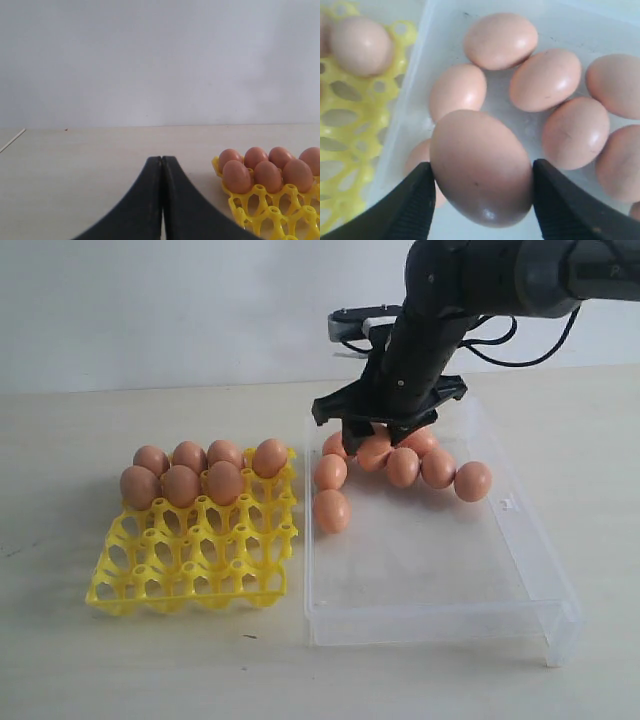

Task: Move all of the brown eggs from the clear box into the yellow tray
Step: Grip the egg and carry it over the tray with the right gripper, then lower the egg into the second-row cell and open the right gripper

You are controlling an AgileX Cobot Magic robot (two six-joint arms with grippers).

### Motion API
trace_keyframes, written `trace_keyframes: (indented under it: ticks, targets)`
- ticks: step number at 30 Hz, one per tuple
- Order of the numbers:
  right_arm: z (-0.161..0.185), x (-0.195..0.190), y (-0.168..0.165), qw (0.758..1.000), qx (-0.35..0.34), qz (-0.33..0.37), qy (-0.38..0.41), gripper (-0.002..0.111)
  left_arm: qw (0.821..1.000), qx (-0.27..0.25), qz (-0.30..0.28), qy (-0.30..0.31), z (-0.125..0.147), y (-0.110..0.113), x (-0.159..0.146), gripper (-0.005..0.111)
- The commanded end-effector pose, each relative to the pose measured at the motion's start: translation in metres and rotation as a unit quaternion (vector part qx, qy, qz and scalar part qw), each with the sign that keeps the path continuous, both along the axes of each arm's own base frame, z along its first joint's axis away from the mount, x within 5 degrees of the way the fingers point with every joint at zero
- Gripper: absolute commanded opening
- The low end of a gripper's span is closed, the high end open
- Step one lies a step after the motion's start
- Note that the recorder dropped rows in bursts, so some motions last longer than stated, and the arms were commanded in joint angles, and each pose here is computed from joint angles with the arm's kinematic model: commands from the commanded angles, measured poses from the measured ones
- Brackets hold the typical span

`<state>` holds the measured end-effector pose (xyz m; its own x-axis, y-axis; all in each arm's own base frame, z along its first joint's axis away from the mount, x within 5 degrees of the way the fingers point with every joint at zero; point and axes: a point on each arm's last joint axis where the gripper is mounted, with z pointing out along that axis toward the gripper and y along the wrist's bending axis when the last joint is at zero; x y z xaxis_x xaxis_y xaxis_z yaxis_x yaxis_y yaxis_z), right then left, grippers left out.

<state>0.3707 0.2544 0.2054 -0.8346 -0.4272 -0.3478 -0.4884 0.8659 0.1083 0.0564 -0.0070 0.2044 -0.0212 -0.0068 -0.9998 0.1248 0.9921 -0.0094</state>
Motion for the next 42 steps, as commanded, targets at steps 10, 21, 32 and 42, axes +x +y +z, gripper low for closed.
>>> trace_keyframes:
  ticks: [10, 21, 32, 42]
  targets:
    - [0.034, -0.022, 0.035, 0.966, 0.240, 0.061, 0.080, 0.000, 1.000, -0.006, -0.002, -0.002, -0.001, 0.000, 0.000, 0.000]
    - [-0.017, -0.017, 0.056, 0.948, 0.276, 0.007, 0.156, 0.000, 1.000, -0.006, -0.002, -0.002, -0.001, 0.000, 0.000, 0.000]
    - [-0.031, -0.006, 0.055, 0.955, 0.257, -0.062, 0.132, 0.012, 1.000, -0.006, -0.002, -0.002, -0.001, 0.000, 0.000, 0.000]
    - [-0.036, -0.012, 0.050, 0.958, 0.222, -0.074, 0.168, 0.016, 1.000, -0.006, -0.002, -0.002, -0.001, 0.000, 0.000, 0.000]
